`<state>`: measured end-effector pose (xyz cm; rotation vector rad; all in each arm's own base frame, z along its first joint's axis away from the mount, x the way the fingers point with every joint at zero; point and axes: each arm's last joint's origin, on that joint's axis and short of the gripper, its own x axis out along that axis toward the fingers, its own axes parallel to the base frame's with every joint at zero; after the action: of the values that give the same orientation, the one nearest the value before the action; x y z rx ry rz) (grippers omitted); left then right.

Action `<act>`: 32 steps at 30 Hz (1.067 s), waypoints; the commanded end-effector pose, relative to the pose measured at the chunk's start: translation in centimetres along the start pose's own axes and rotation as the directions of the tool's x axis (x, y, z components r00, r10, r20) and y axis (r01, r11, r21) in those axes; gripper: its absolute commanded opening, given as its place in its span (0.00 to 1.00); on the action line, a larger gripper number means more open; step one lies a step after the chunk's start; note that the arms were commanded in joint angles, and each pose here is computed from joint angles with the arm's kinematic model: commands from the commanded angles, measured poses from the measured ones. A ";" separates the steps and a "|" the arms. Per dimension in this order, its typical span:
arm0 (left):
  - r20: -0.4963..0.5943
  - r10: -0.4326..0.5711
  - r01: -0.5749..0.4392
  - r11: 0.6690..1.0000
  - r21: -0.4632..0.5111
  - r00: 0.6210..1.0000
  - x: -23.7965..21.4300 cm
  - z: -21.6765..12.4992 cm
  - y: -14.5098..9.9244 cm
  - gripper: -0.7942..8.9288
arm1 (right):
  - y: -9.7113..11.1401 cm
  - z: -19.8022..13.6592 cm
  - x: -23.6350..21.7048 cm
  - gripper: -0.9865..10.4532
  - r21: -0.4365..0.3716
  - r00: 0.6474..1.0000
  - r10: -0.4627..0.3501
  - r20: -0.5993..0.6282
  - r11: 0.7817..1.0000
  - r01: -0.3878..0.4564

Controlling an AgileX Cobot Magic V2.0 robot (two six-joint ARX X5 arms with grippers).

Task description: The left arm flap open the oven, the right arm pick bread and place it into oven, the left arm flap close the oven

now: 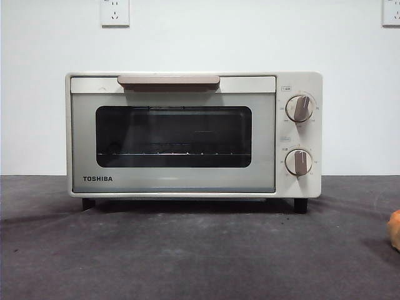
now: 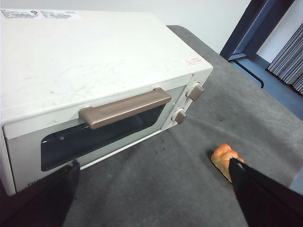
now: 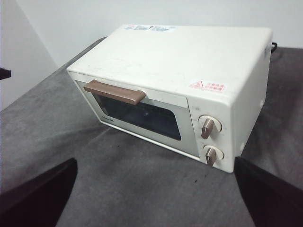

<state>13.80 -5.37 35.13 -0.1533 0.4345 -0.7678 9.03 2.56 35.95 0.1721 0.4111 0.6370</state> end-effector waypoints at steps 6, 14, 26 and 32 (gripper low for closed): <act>0.022 -0.011 0.010 0.999 0.031 1.000 -0.2 0.6 -0.3 0.60 | -1.3 -1.1 1.8 0.59 0.133 0.981 -0.041 -0.192 0.989 0.067; 0.022 -0.012 0.011 0.999 0.032 1.000 -0.2 0.6 -0.3 0.60 | -4.6 -5.8 6.3 0.59 0.243 0.881 -0.108 -0.461 0.939 0.243; 0.022 -0.012 0.011 0.999 0.032 1.000 -0.2 0.6 -0.3 0.60 | -7.7 -9.9 12.3 0.59 0.226 0.716 -0.153 -0.681 0.886 0.404; 0.022 -0.012 0.011 0.999 0.032 1.000 -0.2 0.6 -0.3 0.60 | -8.3 -11.6 14.6 0.59 0.157 0.614 -0.179 -0.769 0.878 0.452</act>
<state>13.80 -5.38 35.13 -0.1531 0.4342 -0.7686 18.99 4.99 18.78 0.1561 1.3159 0.2426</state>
